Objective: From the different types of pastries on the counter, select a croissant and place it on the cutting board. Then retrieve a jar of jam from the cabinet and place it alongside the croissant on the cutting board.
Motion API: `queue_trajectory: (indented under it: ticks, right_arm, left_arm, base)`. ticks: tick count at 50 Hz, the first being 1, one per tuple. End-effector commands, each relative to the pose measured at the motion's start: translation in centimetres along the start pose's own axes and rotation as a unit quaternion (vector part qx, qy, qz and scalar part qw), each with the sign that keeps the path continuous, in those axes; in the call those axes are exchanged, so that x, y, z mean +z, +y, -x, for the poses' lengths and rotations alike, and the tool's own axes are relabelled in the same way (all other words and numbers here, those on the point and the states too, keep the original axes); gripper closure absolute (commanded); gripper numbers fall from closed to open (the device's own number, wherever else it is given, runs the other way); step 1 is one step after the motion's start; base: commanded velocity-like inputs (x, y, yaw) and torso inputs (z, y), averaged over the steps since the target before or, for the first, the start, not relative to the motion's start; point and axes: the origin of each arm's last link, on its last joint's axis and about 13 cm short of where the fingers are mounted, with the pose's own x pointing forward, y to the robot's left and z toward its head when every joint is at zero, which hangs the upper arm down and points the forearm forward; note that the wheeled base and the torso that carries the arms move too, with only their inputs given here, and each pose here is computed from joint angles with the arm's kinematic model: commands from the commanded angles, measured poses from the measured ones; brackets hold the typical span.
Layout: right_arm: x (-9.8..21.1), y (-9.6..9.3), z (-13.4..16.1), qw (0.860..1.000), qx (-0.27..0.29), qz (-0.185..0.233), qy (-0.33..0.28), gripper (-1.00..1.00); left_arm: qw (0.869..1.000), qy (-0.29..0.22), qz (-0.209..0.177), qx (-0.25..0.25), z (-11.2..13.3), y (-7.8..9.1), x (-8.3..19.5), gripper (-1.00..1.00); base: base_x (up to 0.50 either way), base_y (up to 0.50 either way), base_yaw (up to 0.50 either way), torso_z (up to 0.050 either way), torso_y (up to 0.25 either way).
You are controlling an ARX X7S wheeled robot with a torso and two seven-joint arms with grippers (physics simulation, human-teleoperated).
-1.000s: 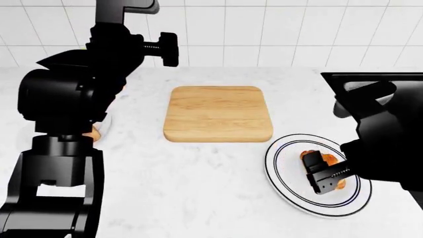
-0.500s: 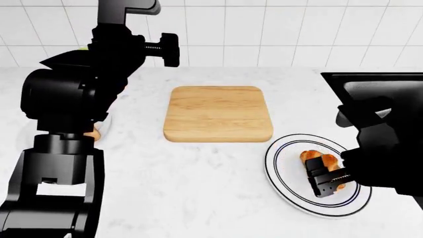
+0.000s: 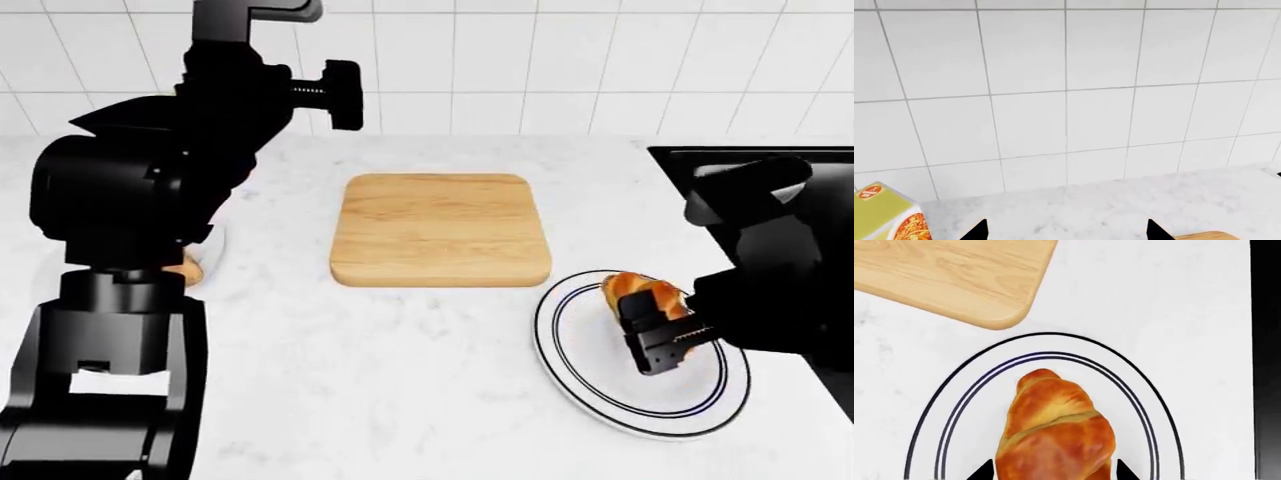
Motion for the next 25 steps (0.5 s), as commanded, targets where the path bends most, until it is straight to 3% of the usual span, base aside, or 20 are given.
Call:
queue_trajectory:
  ticks: [1, 15, 25]
  right_arm:
    - [3.7, 1.5, 3.2, 0.996, 0.000, 0.038, -0.075, 1.00]
    - [13.4, 5.1, -2.8, 0.980, 0.091, 0.095, -0.149, 1.00]
    - [17.3, 7.4, -6.5, 0.975, 0.125, 0.134, -0.123, 1.00]
  left_arm:
    - [1.000, -0.018, 0.020, -0.012, 1.3, 0.2, 1.0, -1.00]
    - [0.999, -0.011, 0.025, -0.024, 1.6, 0.9, 0.6, -1.00]
    - [0.999, -0.014, 0.024, -0.027, 1.7, 1.0, 0.4, -1.00]
  base:
    - [0.00, 0.00, 0.00, 0.000, 0.000]
    - [0.00, 0.00, 0.00, 0.000, 0.000]
    - [0.00, 0.00, 0.00, 0.000, 0.000]
